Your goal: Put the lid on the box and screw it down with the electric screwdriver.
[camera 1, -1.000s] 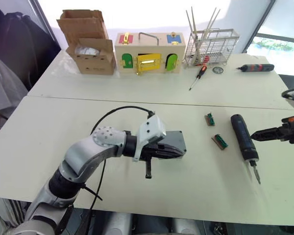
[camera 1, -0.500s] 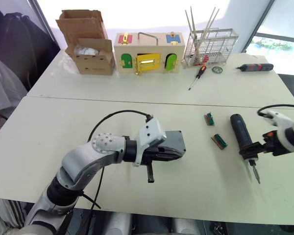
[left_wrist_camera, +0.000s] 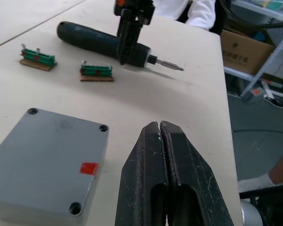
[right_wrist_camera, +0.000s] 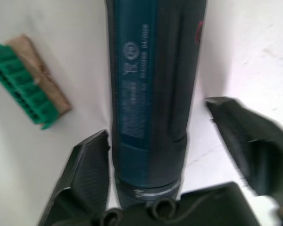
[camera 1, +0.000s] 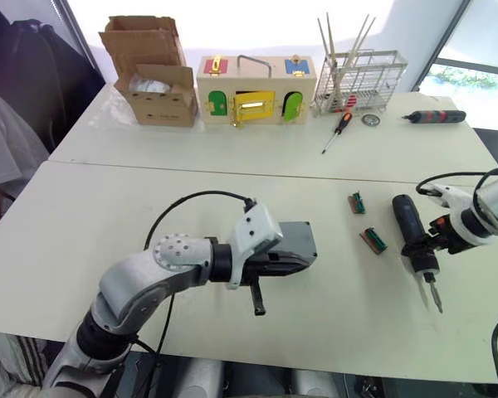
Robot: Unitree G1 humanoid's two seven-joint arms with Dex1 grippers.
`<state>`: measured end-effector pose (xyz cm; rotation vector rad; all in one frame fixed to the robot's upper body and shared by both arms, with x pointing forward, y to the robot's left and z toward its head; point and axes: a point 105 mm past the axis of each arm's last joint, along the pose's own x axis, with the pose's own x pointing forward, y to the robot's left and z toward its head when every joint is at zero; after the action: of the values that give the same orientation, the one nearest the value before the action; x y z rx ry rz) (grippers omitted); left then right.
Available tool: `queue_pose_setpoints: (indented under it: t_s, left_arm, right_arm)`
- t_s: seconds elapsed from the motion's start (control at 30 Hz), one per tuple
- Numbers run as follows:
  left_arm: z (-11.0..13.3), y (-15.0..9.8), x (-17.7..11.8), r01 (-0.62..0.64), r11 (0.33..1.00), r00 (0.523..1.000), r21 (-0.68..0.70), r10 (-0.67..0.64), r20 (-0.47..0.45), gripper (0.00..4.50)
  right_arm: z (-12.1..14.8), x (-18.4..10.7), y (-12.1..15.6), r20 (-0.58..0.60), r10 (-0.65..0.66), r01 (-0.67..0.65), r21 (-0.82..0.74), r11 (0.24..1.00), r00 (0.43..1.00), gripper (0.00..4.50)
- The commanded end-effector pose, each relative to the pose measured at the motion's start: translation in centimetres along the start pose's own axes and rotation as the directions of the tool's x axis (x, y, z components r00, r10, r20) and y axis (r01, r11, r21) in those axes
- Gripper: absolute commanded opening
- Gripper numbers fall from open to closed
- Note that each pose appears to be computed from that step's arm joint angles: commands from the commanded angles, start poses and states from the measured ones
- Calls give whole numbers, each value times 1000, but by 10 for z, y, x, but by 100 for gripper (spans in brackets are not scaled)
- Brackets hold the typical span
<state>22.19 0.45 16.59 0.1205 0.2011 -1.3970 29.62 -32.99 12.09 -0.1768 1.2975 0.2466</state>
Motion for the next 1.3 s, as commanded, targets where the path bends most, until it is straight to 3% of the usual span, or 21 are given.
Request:
queue_pose_setpoints:
  t_s: [0.03,0.27,0.43,0.77,1.03,1.3]
  left_arm:
    - [7,-4,-1,5,1000,1000,23,-5,26,0]
    - [8,1,3,1,999,1000,32,-2,28,0]
    - [8,2,4,4,999,1000,32,-5,30,0]
    - [9,5,6,-1,999,999,32,0,38,0]
    - [9,8,6,-14,999,999,33,13,37,0]
    - [9,9,5,-19,999,999,35,18,36,0]
  right_arm:
    - [-9,1,-5,-25,2,-1,32,1000,1000,253]
    - [-16,-1,-8,-38,-5,5,16,1000,999,253]
    - [-23,-2,-7,-56,-1,1,3,1000,998,394]
    - [-29,8,-6,-81,-34,34,-2,999,996,394]
    - [-27,20,-4,-96,-66,61,-47,997,993,185]
    - [-34,23,-8,-117,-70,65,-40,997,991,185]
